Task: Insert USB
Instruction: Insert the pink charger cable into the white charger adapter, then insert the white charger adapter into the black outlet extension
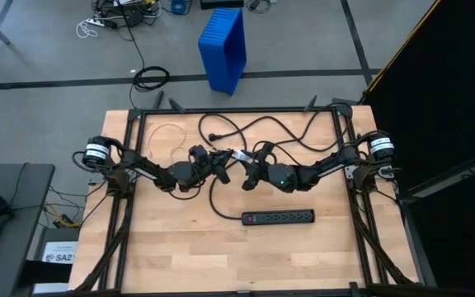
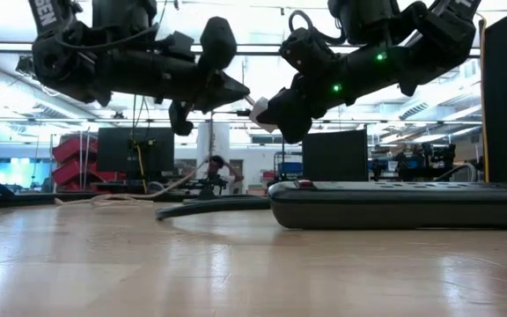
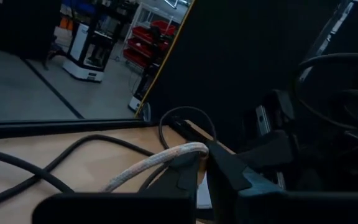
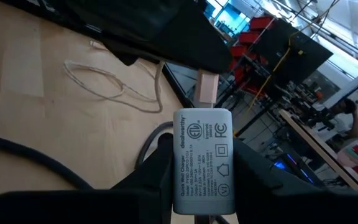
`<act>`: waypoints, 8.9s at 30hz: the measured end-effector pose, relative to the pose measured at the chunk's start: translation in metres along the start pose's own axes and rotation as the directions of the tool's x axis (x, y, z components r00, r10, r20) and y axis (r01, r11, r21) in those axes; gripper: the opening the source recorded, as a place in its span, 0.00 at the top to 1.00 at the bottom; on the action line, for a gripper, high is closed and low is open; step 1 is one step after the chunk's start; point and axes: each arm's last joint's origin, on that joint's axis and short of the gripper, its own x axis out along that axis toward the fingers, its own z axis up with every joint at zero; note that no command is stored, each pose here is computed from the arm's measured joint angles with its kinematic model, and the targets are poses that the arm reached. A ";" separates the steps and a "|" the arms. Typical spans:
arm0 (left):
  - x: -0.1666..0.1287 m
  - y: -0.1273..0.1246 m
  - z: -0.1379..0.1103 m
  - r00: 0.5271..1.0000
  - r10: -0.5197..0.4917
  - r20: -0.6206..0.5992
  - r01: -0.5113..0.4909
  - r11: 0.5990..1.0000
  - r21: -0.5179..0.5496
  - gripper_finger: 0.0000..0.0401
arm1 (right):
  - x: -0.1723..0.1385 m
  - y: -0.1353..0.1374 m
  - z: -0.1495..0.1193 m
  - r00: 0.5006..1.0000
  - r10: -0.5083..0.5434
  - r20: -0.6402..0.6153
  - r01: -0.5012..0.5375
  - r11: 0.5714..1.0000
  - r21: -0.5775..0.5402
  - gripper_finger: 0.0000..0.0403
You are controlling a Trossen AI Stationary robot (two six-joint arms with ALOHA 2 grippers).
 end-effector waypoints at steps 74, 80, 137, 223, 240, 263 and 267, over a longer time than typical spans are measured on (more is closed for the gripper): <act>0.001 -0.006 0.007 0.990 -0.142 0.012 0.141 0.989 0.053 1.00 | -0.011 -0.008 0.028 0.975 -0.123 0.187 0.100 0.987 0.126 0.79; 0.001 -0.007 0.009 0.986 -0.168 0.023 0.166 0.984 0.064 1.00 | -0.012 -0.009 0.031 0.969 -0.127 0.213 0.096 0.984 0.149 0.79; -0.038 0.025 -0.001 0.951 -0.247 -0.184 0.287 0.930 0.231 0.53 | 0.018 -0.020 0.012 0.904 0.271 0.330 -0.401 0.803 0.441 0.79; -0.042 0.023 0.000 0.881 -0.331 -0.338 0.444 0.825 0.349 0.39 | 0.033 -0.025 -0.016 0.746 0.603 0.283 -0.662 0.625 0.414 0.79; -0.041 0.021 0.002 0.885 -0.350 -0.306 0.444 0.832 0.331 0.42 | 0.029 -0.023 -0.008 0.682 0.633 0.367 -0.732 0.584 0.352 0.79; -0.023 0.004 0.002 0.866 -0.335 -0.372 0.473 0.792 0.387 0.51 | 0.026 -0.019 -0.005 0.666 0.642 0.380 -0.746 0.577 0.333 0.79; -0.024 0.005 0.001 0.864 -0.329 -0.381 0.473 0.790 0.390 0.60 | 0.026 -0.018 -0.006 0.666 0.648 0.369 -0.746 0.575 0.335 0.79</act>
